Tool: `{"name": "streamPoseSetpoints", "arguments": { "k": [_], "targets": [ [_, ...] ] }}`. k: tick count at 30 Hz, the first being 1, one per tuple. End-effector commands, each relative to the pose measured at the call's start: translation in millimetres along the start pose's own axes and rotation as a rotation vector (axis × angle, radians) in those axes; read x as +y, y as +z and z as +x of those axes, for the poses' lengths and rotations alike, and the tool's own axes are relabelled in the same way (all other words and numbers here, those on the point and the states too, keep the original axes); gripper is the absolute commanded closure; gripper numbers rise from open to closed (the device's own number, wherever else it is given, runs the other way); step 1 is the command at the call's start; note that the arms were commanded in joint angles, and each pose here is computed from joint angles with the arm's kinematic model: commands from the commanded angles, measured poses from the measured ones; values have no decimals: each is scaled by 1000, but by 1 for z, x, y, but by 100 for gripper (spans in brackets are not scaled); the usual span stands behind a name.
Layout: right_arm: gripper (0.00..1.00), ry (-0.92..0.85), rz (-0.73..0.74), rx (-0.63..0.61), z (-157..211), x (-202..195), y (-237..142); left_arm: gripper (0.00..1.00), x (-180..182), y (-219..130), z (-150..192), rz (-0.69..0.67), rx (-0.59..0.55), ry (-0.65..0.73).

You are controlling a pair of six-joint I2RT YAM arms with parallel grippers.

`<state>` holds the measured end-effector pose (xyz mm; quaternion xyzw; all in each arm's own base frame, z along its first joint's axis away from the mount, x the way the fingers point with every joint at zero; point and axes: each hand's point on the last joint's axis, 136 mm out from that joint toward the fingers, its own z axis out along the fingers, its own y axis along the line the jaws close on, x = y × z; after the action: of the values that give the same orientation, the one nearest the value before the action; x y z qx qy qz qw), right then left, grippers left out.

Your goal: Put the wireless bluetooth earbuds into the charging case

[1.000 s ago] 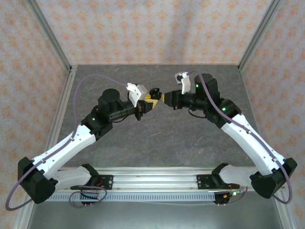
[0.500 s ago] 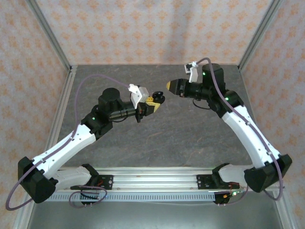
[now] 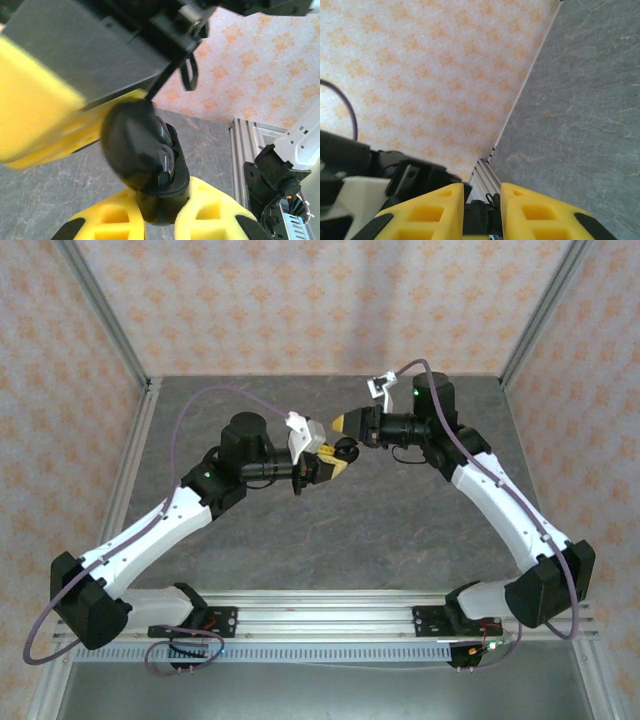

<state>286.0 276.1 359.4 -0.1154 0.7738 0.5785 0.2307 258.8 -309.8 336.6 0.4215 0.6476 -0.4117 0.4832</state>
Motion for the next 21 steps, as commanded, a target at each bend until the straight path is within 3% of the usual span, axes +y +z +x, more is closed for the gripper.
{"name": "streamPoseSetpoints", "arguments": {
  "k": [1,9,14,21],
  "targets": [
    [74,-88,-65,12,12,26,-13,100,8,-2,-19,-22,-41,-17],
    [71,-150,93,0,19,5,-23,100,19,-4,-22,-45,-69,-53],
    [59,-169,417,-158,-7,-34,-52,100,30,3,-5,-77,-18,-83],
    [50,-47,841,-398,-17,-110,-131,100,72,36,53,-188,187,-253]
  ]
}}
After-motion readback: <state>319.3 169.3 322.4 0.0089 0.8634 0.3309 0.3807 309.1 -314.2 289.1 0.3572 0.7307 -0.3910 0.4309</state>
